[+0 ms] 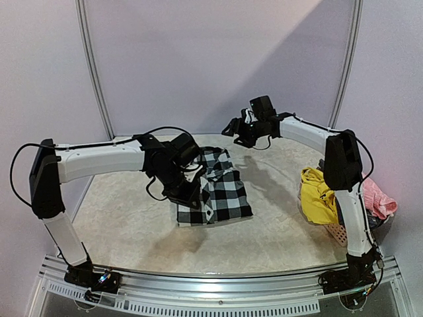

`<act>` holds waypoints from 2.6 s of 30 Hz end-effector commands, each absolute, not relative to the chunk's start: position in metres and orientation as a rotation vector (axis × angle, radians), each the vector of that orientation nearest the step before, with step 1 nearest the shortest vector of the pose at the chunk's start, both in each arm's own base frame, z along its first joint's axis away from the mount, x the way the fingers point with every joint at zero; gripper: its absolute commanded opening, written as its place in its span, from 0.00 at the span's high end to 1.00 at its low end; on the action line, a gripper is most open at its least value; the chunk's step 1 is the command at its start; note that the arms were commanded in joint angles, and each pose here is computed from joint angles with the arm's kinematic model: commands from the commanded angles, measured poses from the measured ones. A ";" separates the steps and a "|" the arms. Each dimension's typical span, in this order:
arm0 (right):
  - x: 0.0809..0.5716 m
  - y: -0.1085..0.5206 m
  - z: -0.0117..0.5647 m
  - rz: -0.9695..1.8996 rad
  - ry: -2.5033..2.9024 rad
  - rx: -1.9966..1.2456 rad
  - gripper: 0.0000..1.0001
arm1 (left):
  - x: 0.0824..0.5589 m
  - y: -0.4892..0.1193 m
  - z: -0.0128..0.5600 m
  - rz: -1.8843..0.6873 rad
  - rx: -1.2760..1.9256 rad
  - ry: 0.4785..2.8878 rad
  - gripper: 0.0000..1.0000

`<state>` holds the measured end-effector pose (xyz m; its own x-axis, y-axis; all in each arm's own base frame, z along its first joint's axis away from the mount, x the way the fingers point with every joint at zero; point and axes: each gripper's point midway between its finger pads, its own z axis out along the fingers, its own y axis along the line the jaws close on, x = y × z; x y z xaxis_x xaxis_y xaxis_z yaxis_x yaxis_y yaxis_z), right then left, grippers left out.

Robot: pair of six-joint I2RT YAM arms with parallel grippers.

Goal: Fold and stack the mixed laundry pile
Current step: Smooth out the 2/3-rectangle-folded shirt at the center of the board, then move the 2/3-rectangle-folded shirt to the center of the board.

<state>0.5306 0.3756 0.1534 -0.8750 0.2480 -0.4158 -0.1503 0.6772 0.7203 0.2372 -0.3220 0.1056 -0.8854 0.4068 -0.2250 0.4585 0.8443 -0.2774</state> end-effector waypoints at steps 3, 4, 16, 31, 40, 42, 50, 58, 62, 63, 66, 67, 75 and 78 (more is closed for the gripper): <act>0.496 0.338 0.234 0.935 2.327 -0.009 0.23 | 0.261 -0.332 0.129 -0.476 0.661 2.799 0.75; 0.489 0.330 0.230 0.907 2.341 0.000 0.22 | 0.265 -0.334 0.129 -0.470 0.659 2.795 0.75; 0.356 0.235 0.223 0.782 2.408 0.152 0.21 | 0.307 -0.361 0.084 -0.389 0.652 2.855 0.77; 0.292 0.188 0.232 0.741 2.390 0.223 0.21 | 0.326 -0.360 0.000 -0.314 0.659 2.979 0.78; 0.296 0.192 0.224 0.729 2.423 0.215 0.21 | 0.301 -0.354 -0.034 -0.330 0.668 3.050 0.79; 0.296 0.192 0.222 0.725 2.429 0.212 0.21 | 0.288 -0.352 -0.041 -0.329 0.680 3.066 0.79; 0.294 0.193 0.216 0.718 2.453 0.209 0.21 | 0.244 -0.351 -0.041 -0.333 0.695 3.067 0.81; 0.277 0.191 0.218 0.731 2.440 0.222 0.21 | 0.224 -0.351 -0.015 -0.322 0.723 3.010 0.81; 0.269 0.190 0.220 0.750 2.425 0.233 0.21 | 0.227 -0.352 0.006 -0.317 0.721 2.962 0.81; 0.268 0.190 0.221 0.753 2.424 0.233 0.21 | 0.229 -0.353 0.012 -0.315 0.720 2.949 0.81; 0.266 0.194 0.226 0.763 2.415 0.221 0.21 | 0.237 -0.354 0.034 -0.301 0.726 2.902 0.80; 0.265 0.197 0.229 0.769 2.411 0.214 0.21 | 0.240 -0.355 0.043 -0.296 0.731 2.885 0.79; 0.255 0.230 0.232 0.790 2.419 0.078 0.21 | 0.254 -0.359 0.106 -0.316 0.730 2.774 0.62; 0.250 0.249 0.230 0.817 2.421 0.004 0.21 | 0.257 -0.350 0.120 -0.286 0.708 2.742 0.59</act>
<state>0.2495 0.2290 0.2228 -0.8431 0.2187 -0.4913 -0.1139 0.8203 0.5605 0.2589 -0.3613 0.0887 -0.8524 0.4375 -0.2864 0.4919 0.8566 -0.1556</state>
